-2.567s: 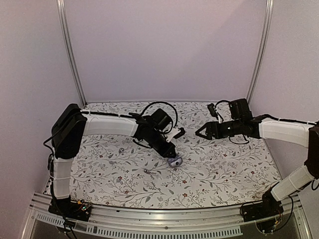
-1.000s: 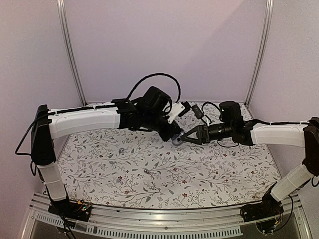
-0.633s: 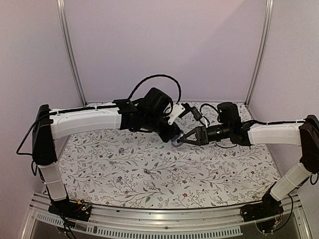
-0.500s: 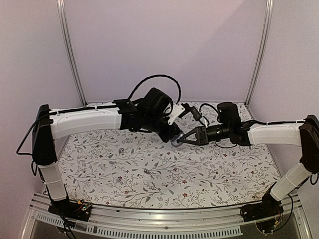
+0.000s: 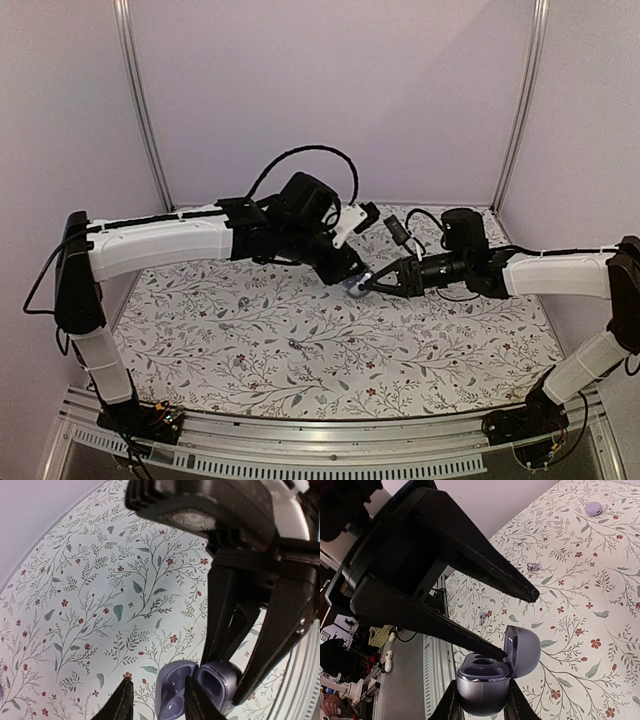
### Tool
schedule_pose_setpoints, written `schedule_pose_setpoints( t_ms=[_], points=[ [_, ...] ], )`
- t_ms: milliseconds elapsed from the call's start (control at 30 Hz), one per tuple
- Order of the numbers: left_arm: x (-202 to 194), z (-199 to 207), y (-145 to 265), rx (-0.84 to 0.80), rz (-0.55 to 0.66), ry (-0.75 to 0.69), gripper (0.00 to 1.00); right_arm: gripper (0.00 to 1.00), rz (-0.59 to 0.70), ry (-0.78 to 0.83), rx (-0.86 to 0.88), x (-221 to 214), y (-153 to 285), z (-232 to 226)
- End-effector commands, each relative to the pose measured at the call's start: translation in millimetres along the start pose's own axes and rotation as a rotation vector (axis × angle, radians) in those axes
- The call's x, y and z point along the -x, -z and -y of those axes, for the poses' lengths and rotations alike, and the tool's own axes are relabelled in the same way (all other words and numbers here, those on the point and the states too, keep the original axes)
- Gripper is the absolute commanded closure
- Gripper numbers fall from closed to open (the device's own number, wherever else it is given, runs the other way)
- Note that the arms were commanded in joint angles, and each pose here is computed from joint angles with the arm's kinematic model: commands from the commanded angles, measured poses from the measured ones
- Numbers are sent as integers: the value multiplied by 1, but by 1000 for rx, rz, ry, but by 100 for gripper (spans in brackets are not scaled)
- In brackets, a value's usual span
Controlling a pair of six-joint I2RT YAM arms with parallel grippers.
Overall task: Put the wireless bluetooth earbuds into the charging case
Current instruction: Pass from the left arm to the right, then pick up the right earbud from the center of the board.
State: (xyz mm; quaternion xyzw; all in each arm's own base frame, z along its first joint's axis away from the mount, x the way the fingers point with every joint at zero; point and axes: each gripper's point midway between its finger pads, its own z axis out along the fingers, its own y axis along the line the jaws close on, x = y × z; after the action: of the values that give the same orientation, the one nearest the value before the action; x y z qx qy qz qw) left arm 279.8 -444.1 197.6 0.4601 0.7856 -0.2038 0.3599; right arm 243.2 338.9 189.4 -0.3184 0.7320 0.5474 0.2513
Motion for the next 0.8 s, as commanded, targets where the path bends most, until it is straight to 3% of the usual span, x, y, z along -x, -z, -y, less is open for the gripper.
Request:
schedule_pose_setpoints(
  t_ms=[0, 400, 533, 767],
  points=[
    [26, 7, 30, -53, 102, 26, 64, 100, 59, 173, 24, 10, 11, -20],
    [7, -25, 70, -44, 177, 148, 54, 100, 174, 365, 44, 11, 34, -47],
    [-22, -24, 86, -28, 204, 182, 51, 100, 225, 414, 25, 11, 42, -51],
    [-106, -25, 90, 29, 129, 459, 57, 100, 332, 491, -15, 13, 59, -60]
  ],
)
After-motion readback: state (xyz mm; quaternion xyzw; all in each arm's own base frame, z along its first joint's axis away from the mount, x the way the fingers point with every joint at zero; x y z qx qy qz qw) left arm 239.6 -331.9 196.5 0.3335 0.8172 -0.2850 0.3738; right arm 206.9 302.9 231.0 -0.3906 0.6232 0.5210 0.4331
